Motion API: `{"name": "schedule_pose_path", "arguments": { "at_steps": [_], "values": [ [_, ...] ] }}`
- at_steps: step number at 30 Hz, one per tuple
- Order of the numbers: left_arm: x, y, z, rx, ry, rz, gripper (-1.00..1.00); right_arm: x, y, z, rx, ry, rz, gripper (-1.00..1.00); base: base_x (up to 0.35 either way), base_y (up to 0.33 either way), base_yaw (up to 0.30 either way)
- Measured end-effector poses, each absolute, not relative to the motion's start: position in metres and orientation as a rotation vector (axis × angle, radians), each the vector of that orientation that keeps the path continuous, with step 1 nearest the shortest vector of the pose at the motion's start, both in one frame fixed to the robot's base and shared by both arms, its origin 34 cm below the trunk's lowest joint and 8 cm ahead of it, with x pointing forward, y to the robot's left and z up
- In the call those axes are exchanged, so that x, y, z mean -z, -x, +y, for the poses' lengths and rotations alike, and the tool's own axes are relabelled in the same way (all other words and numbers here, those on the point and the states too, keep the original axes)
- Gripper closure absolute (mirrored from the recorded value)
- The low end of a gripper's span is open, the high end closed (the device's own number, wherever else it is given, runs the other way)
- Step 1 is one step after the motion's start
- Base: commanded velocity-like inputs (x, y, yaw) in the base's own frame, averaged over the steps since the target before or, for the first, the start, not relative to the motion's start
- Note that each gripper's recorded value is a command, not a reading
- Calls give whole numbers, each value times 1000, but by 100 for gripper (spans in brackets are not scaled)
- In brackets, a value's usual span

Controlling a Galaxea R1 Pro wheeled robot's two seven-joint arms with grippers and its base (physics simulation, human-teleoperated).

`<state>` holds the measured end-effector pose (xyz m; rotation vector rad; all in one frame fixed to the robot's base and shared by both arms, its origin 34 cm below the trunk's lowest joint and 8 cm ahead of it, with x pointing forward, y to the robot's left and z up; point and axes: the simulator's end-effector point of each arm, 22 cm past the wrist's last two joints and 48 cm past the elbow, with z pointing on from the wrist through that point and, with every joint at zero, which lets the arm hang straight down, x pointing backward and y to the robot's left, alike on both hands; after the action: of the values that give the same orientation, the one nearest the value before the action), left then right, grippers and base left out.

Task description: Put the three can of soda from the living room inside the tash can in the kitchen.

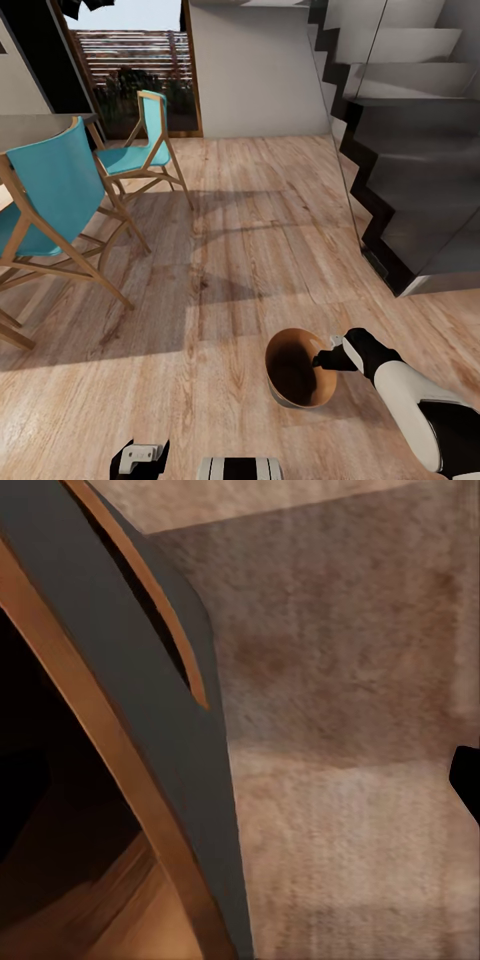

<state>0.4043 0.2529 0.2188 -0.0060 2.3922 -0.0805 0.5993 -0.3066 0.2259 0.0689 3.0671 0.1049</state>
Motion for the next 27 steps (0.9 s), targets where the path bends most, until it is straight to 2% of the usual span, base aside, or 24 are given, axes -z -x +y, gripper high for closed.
{"name": "schedule_pose_path", "arguments": {
  "at_steps": [25,26,27],
  "values": [
    [-220,-406,252,85,4,2389,-100,-222,-602,-301,-115,-56,3052,-100,0,0,0],
    [-220,-406,252,84,4,2388,-100,-222,-603,-301,-115,-55,3051,100,0,0,0],
    [-220,-406,252,84,4,2388,-100,-222,-603,-301,-115,-54,3050,100,0,0,0]
  ]
}}
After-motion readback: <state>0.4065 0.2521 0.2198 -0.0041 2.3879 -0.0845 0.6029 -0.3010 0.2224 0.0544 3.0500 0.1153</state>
